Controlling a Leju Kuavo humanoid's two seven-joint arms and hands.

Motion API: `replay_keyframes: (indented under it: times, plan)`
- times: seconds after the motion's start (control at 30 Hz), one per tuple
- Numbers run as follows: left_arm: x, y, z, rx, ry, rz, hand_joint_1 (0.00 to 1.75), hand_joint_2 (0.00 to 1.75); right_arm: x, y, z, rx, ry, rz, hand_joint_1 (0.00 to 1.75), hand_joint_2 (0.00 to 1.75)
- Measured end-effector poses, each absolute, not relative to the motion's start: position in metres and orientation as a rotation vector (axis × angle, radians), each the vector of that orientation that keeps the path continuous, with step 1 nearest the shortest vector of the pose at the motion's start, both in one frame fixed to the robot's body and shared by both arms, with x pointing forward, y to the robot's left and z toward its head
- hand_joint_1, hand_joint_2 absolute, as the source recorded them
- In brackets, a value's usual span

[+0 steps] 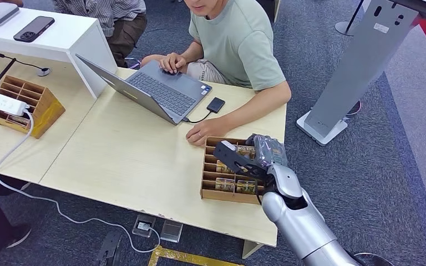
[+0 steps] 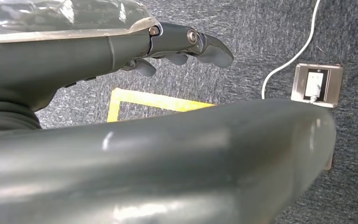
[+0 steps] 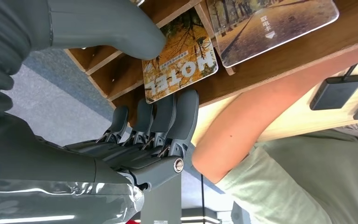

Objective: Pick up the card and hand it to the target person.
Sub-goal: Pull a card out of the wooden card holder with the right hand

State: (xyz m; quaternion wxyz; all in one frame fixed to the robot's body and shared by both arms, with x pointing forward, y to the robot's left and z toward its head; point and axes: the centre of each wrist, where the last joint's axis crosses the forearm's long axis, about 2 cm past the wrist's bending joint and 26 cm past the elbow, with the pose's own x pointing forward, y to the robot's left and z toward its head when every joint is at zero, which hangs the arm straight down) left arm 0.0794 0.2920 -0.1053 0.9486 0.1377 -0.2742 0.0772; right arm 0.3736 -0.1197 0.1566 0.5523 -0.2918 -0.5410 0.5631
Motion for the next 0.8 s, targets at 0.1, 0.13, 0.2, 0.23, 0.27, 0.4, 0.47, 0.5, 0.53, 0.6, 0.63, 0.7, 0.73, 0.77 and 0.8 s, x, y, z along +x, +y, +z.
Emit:
replay_keyframes:
  times: [0.1, 0.13, 0.2, 0.23, 0.27, 0.4, 0.47, 0.5, 0.53, 0.6, 0.63, 0.7, 0.73, 0.77, 0.8]
  plan:
    - [0.0794, 0.2920, -0.1053, 0.280, -0.558, 0.157, 0.00, 0.00, 0.3742, -0.1194, 0.1565, -0.690, -1.277, 1.333, 0.86, 1.75]
    - [0.0794, 0.2920, -0.1053, 0.280, -0.558, 0.157, 0.00, 0.00, 0.3745, -0.1194, 0.1566, -0.691, -1.276, 1.333, 0.86, 1.75]
    - [0.0794, 0.2919, -0.1053, 0.281, -0.558, 0.157, 0.00, 0.00, 0.3751, -0.1190, 0.1567, -0.692, -1.274, 1.335, 0.87, 1.75]
    - [0.0794, 0.2919, -0.1053, 0.282, -0.557, 0.157, 0.00, 0.00, 0.3752, -0.1187, 0.1567, -0.692, -1.273, 1.336, 0.87, 1.75]
    - [0.0793, 0.2919, -0.1053, 0.282, -0.556, 0.158, 0.00, 0.00, 0.3753, -0.1184, 0.1567, -0.693, -1.273, 1.337, 0.88, 1.75]
    - [0.0793, 0.2918, -0.1053, 0.286, -0.554, 0.157, 0.00, 0.00, 0.3754, -0.1180, 0.1558, -0.693, -1.267, 1.339, 1.06, 1.75]
    - [0.0793, 0.2918, -0.1053, 0.286, -0.554, 0.157, 0.00, 0.00, 0.3755, -0.1181, 0.1554, -0.694, -1.264, 1.340, 1.25, 1.75]
    - [0.0793, 0.2918, -0.1053, 0.286, -0.554, 0.157, 0.00, 0.00, 0.3756, -0.1182, 0.1551, -0.694, -1.263, 1.340, 1.32, 1.75]
    - [0.0792, 0.2918, -0.1053, 0.287, -0.554, 0.156, 0.00, 0.00, 0.3757, -0.1184, 0.1549, -0.696, -1.261, 1.340, 1.34, 1.75]
    - [0.0792, 0.2916, -0.1053, 0.286, -0.554, 0.154, 0.00, 0.00, 0.3760, -0.1186, 0.1549, -0.698, -1.258, 1.340, 1.36, 1.75]
    - [0.0791, 0.2915, -0.1053, 0.286, -0.554, 0.154, 0.00, 0.00, 0.3763, -0.1187, 0.1550, -0.699, -1.258, 1.340, 1.36, 1.75]
    - [0.0791, 0.2913, -0.1053, 0.286, -0.554, 0.153, 0.00, 0.00, 0.3767, -0.1189, 0.1553, -0.700, -1.257, 1.340, 1.34, 1.75]
    - [0.0791, 0.2912, -0.1053, 0.285, -0.554, 0.153, 0.00, 0.00, 0.3767, -0.1190, 0.1551, -0.700, -1.256, 1.340, 1.34, 1.75]
    - [0.0790, 0.2912, -0.1053, 0.285, -0.554, 0.153, 0.00, 0.00, 0.3767, -0.1190, 0.1549, -0.700, -1.255, 1.340, 1.34, 1.75]
    - [0.0790, 0.2911, -0.1053, 0.285, -0.554, 0.152, 0.00, 0.00, 0.3767, -0.1191, 0.1547, -0.700, -1.254, 1.340, 1.33, 1.75]
